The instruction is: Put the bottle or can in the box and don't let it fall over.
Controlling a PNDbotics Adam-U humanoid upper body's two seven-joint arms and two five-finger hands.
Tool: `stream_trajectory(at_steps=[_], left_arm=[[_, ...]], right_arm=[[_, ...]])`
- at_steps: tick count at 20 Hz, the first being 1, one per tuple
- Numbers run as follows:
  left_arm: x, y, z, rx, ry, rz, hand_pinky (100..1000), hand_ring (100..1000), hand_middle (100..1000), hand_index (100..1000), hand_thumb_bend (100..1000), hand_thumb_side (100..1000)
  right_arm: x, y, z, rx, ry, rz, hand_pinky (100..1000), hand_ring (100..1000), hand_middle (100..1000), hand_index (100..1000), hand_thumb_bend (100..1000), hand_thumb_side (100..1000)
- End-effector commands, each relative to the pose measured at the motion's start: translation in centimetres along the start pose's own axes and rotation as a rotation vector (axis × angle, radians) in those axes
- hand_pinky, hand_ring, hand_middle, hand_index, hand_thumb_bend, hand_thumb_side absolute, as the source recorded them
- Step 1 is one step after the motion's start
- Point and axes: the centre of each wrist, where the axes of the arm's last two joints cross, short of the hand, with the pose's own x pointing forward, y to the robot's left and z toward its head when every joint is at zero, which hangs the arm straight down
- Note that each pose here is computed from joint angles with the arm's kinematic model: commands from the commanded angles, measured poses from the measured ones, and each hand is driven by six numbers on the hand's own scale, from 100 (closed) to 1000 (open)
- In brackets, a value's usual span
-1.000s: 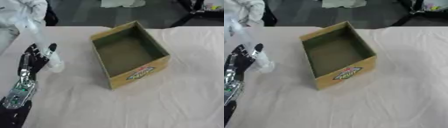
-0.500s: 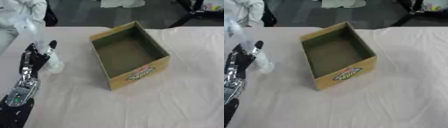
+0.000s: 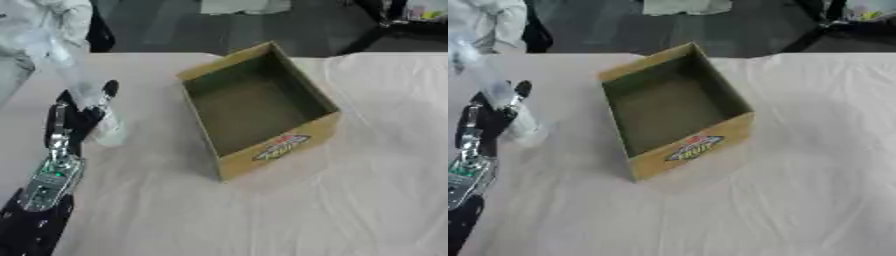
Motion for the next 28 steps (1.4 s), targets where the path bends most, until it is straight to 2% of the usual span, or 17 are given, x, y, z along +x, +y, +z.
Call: stream_trajectory(at_steps=[1,10,16,22,26,28], left_arm=[[1.0,0.2,-0.6,0.006,-0.033,0.003,869,786,762,733,676,465],[1.3,-0.2,-0.9,0.027,-0.052,0.031,856,770,748,718,670,451],[1.4,-0.5,-0.9,0.043,-0.057,0.053,712,601,619,658,606,412],[1.5,-0.8,-1.1,0.053,-0.056,0.074,669,530,537,535,549,380],[1.4,-0.8,-1.1,0.055,-0.059,0.073,540,434,461,467,445,343],[1.4,-0.9,-1.1,0.053,-0.056,0.072,466,344,369,411,341,298]], right_arm=[[1.2,-0.5,-0.6,-0.002,-0.036,0.018,871,743,784,846,100,751],[1.1,-0.5,-0.6,0.002,-0.032,0.019,872,744,785,847,100,757],[1.0,-0.5,-0.6,0.002,-0.028,0.020,873,744,785,847,100,759],[0.8,-0.4,-0.5,0.003,-0.023,0.017,872,744,785,847,100,762],[0.8,-0.5,-0.5,0.001,-0.022,0.016,872,743,785,847,100,763],[0.7,-0.5,-0.5,0.001,-0.021,0.015,872,743,784,847,100,764]])
